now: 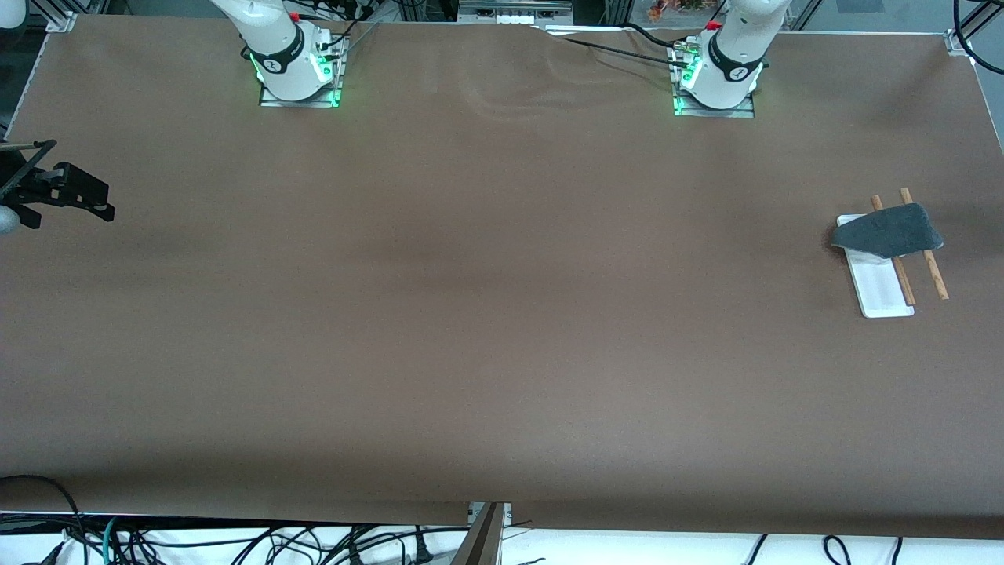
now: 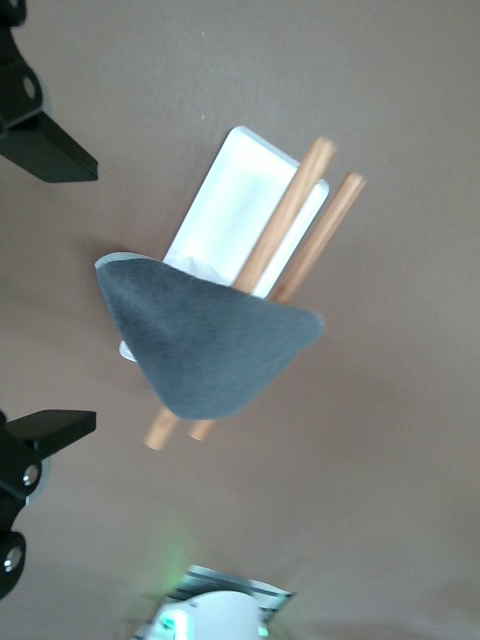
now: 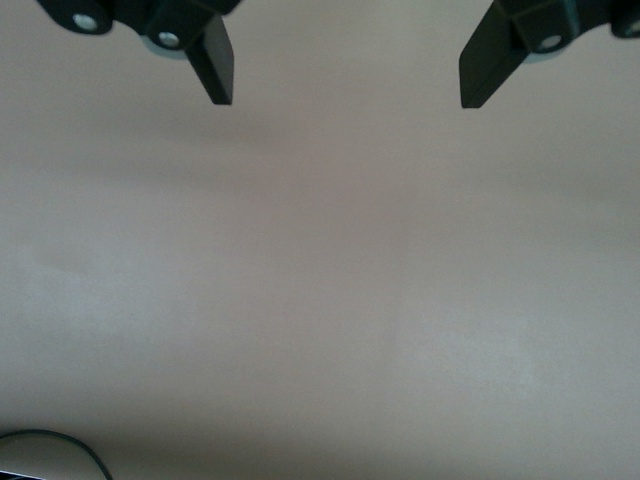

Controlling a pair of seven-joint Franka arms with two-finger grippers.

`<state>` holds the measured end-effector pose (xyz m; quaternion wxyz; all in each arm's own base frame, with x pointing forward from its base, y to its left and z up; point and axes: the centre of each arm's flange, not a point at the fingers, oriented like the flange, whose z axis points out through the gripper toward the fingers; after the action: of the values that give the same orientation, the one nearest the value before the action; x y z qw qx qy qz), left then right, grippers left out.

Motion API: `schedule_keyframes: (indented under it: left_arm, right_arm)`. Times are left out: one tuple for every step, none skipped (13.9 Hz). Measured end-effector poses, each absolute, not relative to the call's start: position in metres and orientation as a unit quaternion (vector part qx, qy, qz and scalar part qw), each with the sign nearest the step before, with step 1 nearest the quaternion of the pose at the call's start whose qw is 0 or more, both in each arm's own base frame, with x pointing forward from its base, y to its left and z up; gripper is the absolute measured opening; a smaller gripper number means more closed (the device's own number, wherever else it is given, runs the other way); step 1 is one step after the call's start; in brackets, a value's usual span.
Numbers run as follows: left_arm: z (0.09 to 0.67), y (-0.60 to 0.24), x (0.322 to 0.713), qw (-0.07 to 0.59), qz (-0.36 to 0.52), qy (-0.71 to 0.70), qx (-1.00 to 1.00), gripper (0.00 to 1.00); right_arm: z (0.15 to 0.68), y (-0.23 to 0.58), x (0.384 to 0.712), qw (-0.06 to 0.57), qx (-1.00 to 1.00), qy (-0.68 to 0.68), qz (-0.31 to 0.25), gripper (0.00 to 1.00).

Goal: Pass towel and hang on rack
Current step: 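Lower the towel over the wooden dowels with the left gripper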

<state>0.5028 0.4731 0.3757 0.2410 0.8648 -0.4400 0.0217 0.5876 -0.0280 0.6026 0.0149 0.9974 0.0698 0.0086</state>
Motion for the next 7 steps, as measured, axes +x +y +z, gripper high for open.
schedule_keyframes:
  left_arm:
    - [0.389, 0.466, 0.508, 0.236, 0.015, -0.423, 0.875, 1.0]
    - [0.401, 0.459, 0.514, 0.232, 0.01, -0.41, 0.882, 1.0]
    - [0.412, 0.449, 0.519, 0.229, 0.003, -0.396, 0.889, 1.0]
    - [0.422, 0.439, 0.524, 0.228, -0.005, -0.381, 0.896, 1.0]
    - [0.433, 0.427, 0.53, 0.224, -0.011, -0.368, 0.902, 1.0]
    - [0.443, 0.416, 0.536, 0.219, -0.016, -0.359, 0.907, 1.0]
    - [0.454, 0.401, 0.544, 0.214, -0.02, -0.355, 0.91, 1.0]
  right_arm:
    - [0.603, -0.028, 0.588, 0.015, 0.997, 0.07, 0.009, 1.0]
    - [0.603, -0.028, 0.588, 0.015, 0.997, 0.07, 0.009, 1.0]
    - [0.602, -0.028, 0.588, 0.015, 0.997, 0.071, 0.009, 1.0]
    - [0.602, -0.028, 0.588, 0.015, 0.997, 0.071, 0.008, 1.0]
    - [0.601, -0.028, 0.588, 0.015, 0.997, 0.071, 0.007, 1.0]
    - [0.6, -0.028, 0.589, 0.015, 0.997, 0.071, 0.007, 1.0]
    - [0.599, -0.028, 0.589, 0.014, 0.997, 0.072, 0.006, 1.0]
